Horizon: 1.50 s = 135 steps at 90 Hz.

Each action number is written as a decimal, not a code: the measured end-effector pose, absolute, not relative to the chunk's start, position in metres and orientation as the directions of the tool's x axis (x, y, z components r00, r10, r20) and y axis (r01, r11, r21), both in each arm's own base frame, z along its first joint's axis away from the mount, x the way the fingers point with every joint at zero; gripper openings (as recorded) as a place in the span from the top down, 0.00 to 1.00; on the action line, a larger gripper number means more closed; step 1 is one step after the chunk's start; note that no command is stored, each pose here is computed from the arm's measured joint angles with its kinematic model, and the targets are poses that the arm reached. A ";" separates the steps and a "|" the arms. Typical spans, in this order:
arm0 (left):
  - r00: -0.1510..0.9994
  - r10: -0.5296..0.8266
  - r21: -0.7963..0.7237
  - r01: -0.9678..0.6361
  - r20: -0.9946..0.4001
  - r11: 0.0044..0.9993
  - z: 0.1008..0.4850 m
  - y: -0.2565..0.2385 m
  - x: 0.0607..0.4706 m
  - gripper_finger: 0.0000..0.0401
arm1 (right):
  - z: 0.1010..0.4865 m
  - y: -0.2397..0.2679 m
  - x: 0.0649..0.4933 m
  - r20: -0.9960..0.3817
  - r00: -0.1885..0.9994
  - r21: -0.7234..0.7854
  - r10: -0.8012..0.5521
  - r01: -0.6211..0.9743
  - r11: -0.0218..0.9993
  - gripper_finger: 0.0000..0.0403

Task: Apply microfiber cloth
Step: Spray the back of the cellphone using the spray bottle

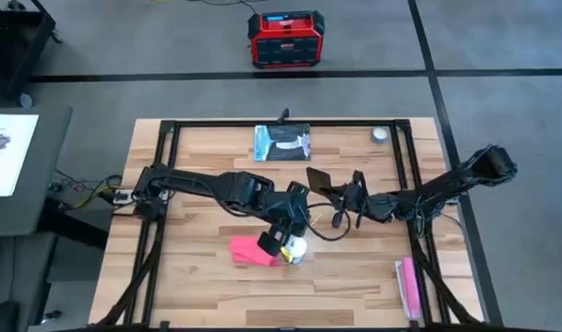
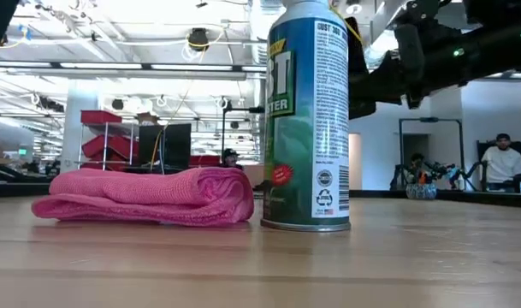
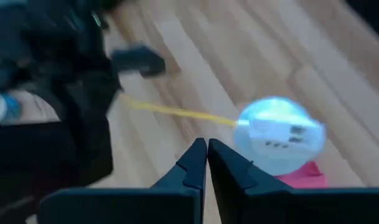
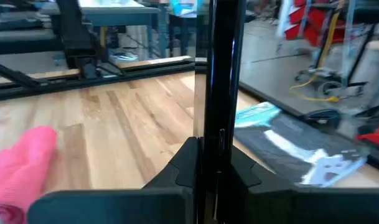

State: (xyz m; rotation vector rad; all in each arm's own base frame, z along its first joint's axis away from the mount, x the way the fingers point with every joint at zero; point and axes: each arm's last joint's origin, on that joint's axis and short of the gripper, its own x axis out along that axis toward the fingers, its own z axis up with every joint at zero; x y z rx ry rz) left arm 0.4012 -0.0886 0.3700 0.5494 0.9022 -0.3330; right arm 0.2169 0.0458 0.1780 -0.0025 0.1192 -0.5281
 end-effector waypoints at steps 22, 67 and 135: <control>0.562 -0.094 0.301 0.569 -0.822 0.765 0.365 -0.091 0.404 1.00 | 0.184 0.065 0.201 -0.098 0.817 -0.046 -0.568 0.567 0.823 0.96; 0.524 -0.098 0.314 0.640 -0.846 0.701 0.342 -0.085 0.422 1.00 | 0.181 0.079 0.177 -0.134 0.785 0.002 -0.605 0.611 0.792 0.96; 0.538 -0.123 0.329 0.664 -0.834 0.671 0.348 -0.090 0.421 1.00 | 0.191 0.094 0.174 -0.112 0.793 -0.001 -0.598 0.602 0.799 0.96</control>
